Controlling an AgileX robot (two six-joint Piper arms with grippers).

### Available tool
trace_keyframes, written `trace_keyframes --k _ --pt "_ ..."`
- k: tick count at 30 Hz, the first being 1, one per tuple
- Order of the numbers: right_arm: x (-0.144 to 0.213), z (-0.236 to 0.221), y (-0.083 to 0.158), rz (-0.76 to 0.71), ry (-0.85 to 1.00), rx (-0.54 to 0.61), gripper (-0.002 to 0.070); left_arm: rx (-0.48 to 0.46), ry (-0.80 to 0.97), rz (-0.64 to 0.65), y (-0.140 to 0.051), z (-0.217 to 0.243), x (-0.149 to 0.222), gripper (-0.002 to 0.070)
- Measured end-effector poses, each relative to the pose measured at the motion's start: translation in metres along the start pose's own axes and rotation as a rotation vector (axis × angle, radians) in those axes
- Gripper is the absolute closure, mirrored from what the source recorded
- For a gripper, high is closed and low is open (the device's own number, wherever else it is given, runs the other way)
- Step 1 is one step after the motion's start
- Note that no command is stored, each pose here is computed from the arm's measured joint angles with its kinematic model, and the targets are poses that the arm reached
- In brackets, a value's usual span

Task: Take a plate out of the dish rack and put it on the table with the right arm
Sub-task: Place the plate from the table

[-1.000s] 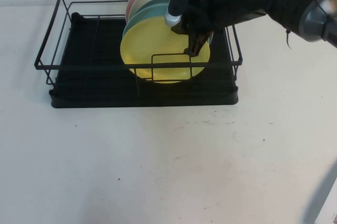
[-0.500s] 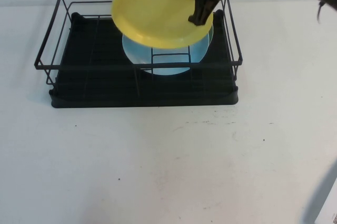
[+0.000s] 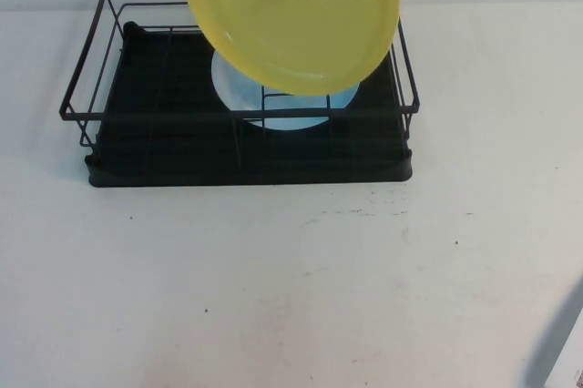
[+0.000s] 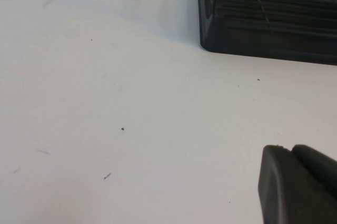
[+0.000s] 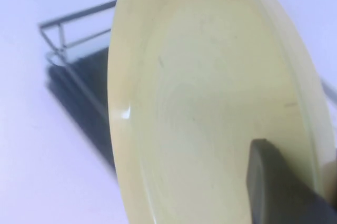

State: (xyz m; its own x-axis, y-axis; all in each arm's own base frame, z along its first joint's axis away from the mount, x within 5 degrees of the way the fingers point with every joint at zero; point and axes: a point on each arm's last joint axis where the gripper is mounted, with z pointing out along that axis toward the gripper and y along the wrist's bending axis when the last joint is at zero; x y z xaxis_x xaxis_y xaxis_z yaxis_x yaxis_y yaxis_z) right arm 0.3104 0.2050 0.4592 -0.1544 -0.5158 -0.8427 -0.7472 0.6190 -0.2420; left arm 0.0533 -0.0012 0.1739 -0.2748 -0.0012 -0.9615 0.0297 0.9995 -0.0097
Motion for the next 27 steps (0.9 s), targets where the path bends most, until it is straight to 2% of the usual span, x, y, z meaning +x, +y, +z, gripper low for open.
trace_keyframes --k 5,10,14,19,27 --pt "0.018 -0.021 0.028 0.238 0.063 -0.043 0.0593 0.000 0.000 0.000 0.000 0.000 0.000 0.0679" --pt "0.056 -0.027 0.055 0.496 0.195 -0.079 0.0593 0.000 0.000 0.000 0.000 0.000 0.000 0.0679" --pt "0.102 -0.009 0.073 0.672 0.336 -0.079 0.0593 0.000 0.000 0.000 0.000 0.000 0.000 0.0679" --pt "0.146 0.016 0.089 0.857 0.373 -0.088 0.0594 0.000 0.000 0.000 0.000 0.000 0.000 0.0679" --pt "0.176 0.060 0.097 1.016 0.363 -0.072 0.0594 0.000 0.000 0.000 0.000 0.000 0.000 0.0679"
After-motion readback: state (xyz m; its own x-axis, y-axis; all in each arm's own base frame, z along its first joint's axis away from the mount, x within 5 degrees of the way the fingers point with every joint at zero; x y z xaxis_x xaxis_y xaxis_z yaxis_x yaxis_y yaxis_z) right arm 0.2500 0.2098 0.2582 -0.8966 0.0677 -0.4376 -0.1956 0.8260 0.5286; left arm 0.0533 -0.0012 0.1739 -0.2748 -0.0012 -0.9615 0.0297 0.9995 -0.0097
